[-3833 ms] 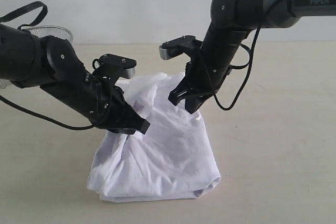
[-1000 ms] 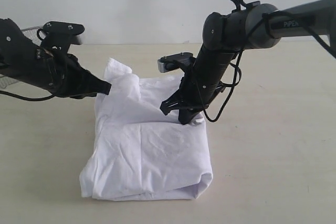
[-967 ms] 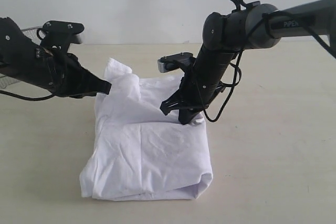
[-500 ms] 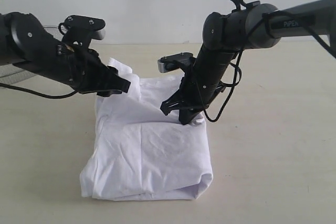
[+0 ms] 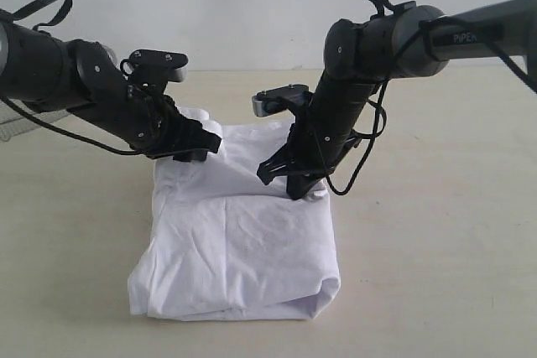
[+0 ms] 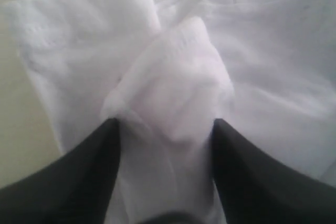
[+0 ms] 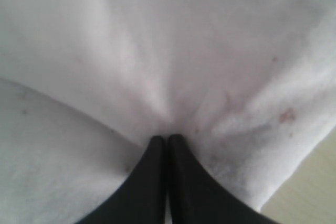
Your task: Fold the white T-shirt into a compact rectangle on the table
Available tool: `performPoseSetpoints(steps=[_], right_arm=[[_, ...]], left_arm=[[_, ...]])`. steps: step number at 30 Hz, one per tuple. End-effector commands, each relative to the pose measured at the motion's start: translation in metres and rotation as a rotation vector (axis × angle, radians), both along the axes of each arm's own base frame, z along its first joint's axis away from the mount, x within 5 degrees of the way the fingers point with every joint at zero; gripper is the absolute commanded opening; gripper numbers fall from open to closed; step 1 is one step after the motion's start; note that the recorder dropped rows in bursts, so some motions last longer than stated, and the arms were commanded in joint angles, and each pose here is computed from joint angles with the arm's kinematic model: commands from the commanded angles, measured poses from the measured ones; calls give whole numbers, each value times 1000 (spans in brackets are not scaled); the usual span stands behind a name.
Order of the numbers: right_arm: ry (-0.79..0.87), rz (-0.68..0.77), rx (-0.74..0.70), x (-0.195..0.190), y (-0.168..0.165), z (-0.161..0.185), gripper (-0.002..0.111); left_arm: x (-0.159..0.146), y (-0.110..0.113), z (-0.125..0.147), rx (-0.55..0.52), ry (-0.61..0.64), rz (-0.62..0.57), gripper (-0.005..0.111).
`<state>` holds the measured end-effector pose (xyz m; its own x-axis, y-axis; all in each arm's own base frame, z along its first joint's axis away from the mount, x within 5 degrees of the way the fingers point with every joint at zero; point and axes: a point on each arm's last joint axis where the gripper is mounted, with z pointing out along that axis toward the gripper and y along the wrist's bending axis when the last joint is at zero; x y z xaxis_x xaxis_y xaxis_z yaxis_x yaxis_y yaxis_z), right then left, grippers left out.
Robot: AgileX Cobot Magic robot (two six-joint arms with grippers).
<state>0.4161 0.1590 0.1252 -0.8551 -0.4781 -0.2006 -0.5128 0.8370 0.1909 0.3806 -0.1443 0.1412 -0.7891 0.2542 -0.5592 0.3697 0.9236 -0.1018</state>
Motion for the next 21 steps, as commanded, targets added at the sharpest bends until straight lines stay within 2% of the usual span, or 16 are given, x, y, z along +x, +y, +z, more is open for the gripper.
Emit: performPoseSetpoints(steps=[1,3,7,8,11,15,19,21], right_arm=[[67,41,-66,-6,-9,-11,0],[67,41,-66,-6,-9,-11,0],[69,40,-66,-6,-9,-11,0],[71,40,-66,-7,-9,-11,0],[87,42,-69,-8,-10,-11,0],[81,54,-73,-8,-10,-11,0],[35,69,-74,-5,-10,-2,0],[-34,60,-61,-2,-10,12,0]], left_arm=[[14,10,7,-11,-38,38,49],[20,18,7,1,-57,51,43],[27,30,-2,9,-39,81,10],[27,30,-6,14,-27,75,5],[25,30,-13,38,1,35,5],[29,38,-10,40,-22,55,5],[24,42,19,69,-36,3,5],[13,40,40,60,-4,-28,5]])
